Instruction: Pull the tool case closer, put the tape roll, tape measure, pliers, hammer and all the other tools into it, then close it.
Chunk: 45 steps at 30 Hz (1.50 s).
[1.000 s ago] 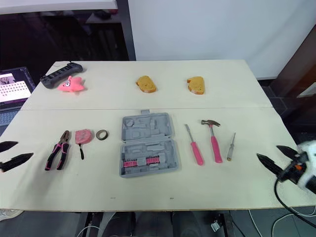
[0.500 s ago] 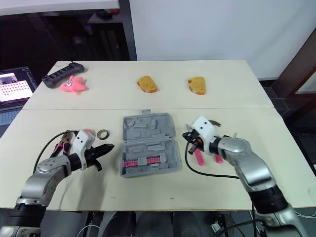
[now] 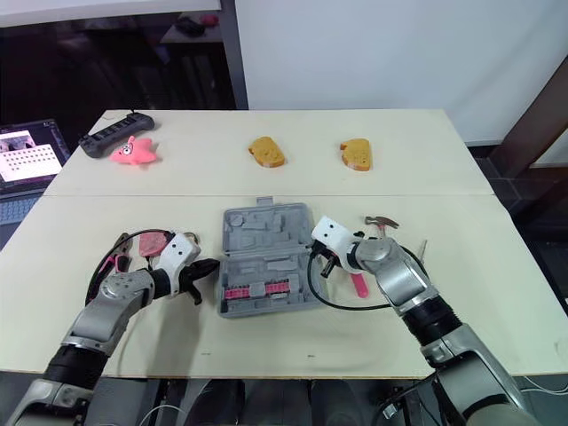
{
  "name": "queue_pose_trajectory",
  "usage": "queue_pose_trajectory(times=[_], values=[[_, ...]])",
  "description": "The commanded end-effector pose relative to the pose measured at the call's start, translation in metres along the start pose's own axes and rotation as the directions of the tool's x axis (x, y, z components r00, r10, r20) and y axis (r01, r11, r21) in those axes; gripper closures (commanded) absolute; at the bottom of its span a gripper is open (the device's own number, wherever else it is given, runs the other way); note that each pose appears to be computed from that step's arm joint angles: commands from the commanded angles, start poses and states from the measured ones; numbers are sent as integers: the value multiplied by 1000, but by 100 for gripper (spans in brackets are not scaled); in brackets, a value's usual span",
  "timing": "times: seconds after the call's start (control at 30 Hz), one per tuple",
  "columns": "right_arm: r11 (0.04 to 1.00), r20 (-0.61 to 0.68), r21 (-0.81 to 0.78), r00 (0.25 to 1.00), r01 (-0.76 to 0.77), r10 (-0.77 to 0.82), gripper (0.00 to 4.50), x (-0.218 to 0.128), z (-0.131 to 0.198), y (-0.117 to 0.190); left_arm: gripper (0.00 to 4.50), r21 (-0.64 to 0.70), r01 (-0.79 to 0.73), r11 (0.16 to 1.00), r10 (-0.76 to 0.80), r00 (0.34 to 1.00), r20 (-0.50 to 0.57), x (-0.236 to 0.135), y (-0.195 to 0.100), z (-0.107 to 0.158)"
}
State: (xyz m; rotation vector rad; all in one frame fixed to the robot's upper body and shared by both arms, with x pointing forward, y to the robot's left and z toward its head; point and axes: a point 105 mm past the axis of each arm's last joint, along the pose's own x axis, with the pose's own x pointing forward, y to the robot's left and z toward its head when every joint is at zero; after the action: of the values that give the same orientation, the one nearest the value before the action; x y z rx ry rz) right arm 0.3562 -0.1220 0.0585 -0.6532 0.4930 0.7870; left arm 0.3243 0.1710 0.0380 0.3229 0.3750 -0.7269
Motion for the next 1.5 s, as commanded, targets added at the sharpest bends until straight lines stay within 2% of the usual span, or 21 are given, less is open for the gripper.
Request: queue_pose_trajectory(times=[0.03, 0.13, 0.37, 0.47, 0.67, 1.1, 1.2, 1.5], values=[[997, 32, -31, 997, -74, 75, 448, 7, 16, 18, 450, 29, 81, 996, -79, 996, -42, 9, -16, -9], [990, 28, -44, 991, -131, 132, 448, 3, 17, 34, 450, 60, 184, 981, -180, 981, -66, 7, -34, -15], [953, -46, -57, 955, -296, 294, 448, -27, 3, 85, 450, 36, 305, 952, -299, 946, -122, -24, -58, -35], [946, -85, -47, 945, -320, 315, 448, -37, -5, 96, 450, 24, 322, 946, -315, 936, -155, -37, -63, -45], [955, -90, -24, 952, -296, 292, 448, -44, -5, 100, 450, -19, 322, 946, -320, 931, -174, -55, -72, -53], [964, -88, 3, 960, -265, 264, 448, -44, -3, 98, 450, -22, 300, 954, -299, 939, -168, -47, -70, -59], [962, -88, 10, 958, -273, 273, 448, -46, -3, 100, 450, -39, 315, 948, -317, 938, -138, -43, -79, -53], [941, -129, 33, 932, -337, 338, 448, -54, -10, 116, 450, -60, 340, 938, -345, 923, -169, -52, -88, -62]])
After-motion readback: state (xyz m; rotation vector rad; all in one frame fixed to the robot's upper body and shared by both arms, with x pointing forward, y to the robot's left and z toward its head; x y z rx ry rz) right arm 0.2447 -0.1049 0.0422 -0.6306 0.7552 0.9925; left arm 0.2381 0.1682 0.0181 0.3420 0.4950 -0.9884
